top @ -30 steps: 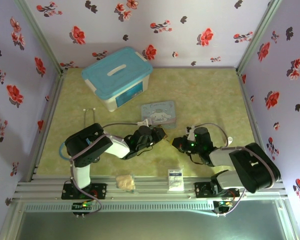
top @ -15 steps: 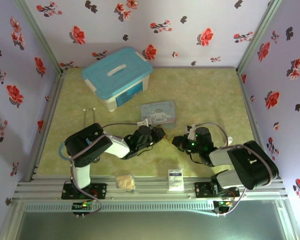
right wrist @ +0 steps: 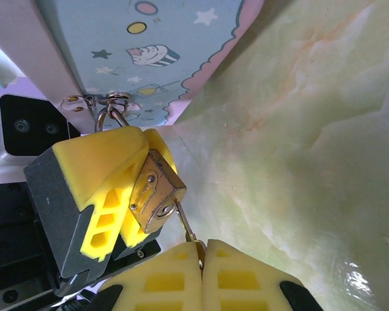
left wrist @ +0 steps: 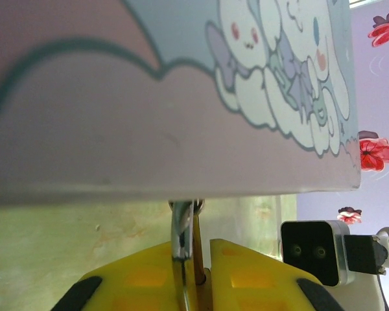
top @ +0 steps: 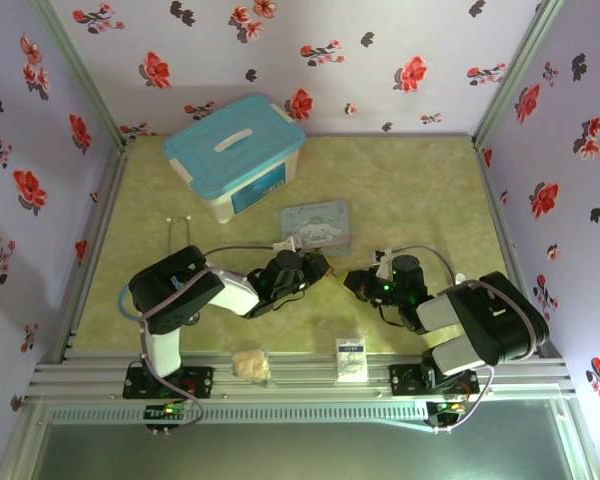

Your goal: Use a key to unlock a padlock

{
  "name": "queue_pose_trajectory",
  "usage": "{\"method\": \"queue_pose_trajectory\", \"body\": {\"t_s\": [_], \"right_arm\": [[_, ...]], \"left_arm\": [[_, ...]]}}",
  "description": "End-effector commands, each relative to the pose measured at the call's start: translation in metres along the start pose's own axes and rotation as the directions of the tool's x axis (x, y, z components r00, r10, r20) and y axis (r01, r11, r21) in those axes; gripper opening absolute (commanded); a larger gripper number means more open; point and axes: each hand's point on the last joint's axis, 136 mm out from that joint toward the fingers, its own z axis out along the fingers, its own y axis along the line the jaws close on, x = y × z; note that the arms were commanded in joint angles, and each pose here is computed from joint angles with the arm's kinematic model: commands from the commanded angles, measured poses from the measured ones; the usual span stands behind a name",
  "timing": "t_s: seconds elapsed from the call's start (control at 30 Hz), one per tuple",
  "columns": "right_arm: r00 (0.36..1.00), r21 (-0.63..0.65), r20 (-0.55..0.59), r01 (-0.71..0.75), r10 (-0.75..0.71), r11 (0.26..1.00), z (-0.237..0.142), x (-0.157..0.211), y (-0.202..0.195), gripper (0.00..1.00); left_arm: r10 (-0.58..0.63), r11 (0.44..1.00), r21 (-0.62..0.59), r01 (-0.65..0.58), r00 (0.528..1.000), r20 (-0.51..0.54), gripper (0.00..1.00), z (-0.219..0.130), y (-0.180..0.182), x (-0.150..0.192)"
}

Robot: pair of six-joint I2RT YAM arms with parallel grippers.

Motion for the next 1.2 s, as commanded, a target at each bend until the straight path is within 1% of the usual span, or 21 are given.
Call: {"method": "queue_pose_trajectory", "body": {"t_s": [0.0,0.2,0.43,0.57,0.93,1.17], "right_arm": [[0.999,-0.085,0.021,0.031,-0.030,0.996,-0.001,-0.007,0.017,0.00],[0.999,-0.104,0.031,0.028,-0.025,0.994,-0.001,-0.007,0.017,0.00],[0.998,-0.099,0.052,0.042,-0.037,0.994,-0.004,-0.009,0.018,0.00],[0.998,-0.090,0.044,0.047,-0.044,0.995,-0.003,-0.008,0.018,0.00],[0.998,-0.109,0.055,0.046,-0.040,0.993,-0.003,-0.011,0.023,0.00],[0.997,-0.131,0.069,0.033,-0.024,0.991,-0.001,-0.016,0.027,0.00]], "left_arm": [[-0.040,0.998,0.056,0.040,0.999,0.008,0.00,0.002,-0.016,-0.004],[-0.032,0.998,0.048,0.032,0.999,0.007,0.00,0.004,-0.015,-0.004],[-0.030,0.999,0.037,0.030,1.000,0.008,0.00,0.004,-0.011,-0.004],[-0.038,0.998,0.041,0.038,0.999,0.011,0.00,0.003,-0.009,-0.004],[-0.083,0.990,0.111,0.081,0.997,0.009,0.00,0.003,-0.030,-0.006],[-0.079,0.988,0.135,0.077,0.997,0.010,0.00,0.000,-0.040,-0.007]]}}
